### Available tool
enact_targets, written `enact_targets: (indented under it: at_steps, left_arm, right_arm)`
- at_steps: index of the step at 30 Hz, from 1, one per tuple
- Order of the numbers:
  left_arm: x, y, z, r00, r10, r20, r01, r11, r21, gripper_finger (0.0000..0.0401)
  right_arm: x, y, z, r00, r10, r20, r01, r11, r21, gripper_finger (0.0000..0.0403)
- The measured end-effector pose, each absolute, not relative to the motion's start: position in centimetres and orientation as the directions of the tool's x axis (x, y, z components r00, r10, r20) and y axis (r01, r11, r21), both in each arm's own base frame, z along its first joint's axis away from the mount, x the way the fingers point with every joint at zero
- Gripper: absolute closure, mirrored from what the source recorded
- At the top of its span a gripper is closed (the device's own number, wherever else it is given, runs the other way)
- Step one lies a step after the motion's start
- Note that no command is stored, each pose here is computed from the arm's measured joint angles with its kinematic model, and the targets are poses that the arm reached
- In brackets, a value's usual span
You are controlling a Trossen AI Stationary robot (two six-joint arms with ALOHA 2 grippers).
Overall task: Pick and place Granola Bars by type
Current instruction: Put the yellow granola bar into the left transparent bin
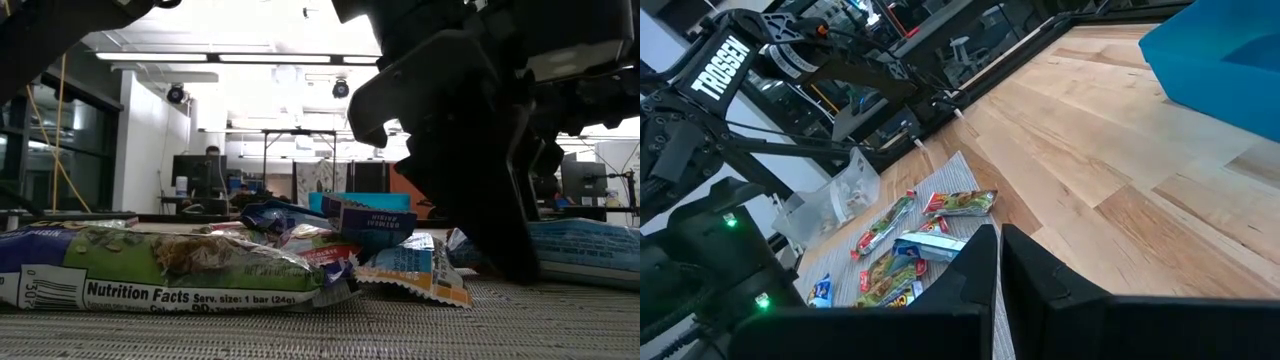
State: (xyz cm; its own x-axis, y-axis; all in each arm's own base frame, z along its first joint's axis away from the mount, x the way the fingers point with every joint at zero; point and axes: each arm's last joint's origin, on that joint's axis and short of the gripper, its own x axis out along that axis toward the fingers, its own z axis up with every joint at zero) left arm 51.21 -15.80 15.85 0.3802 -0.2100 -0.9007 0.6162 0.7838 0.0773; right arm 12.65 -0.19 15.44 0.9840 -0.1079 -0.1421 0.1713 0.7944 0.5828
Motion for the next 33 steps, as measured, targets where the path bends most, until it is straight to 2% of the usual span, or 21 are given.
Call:
enact_targets:
  at_steps: [9,28,33]
  left_arm:
    - [51.2,-15.7,15.8,0.379,-0.208,-0.902,0.614,0.785,0.077,0.018]
    - [51.3,-15.4,15.8,0.38,-0.21,-0.901,0.611,0.788,0.074,0.0328]
    - [51.5,-14.8,15.9,0.369,-0.242,-0.897,0.609,0.792,0.037,0.0348]
  right_arm:
    - [12.6,-0.2,15.4,0.984,-0.108,-0.142,0.172,0.794,0.583,0.0402]
    - [12.6,-0.2,15.4,0.984,-0.108,-0.142,0.171,0.794,0.583,0.0402]
    - [12.6,-0.2,15.5,0.984,-0.108,-0.142,0.171,0.794,0.583,0.0402]
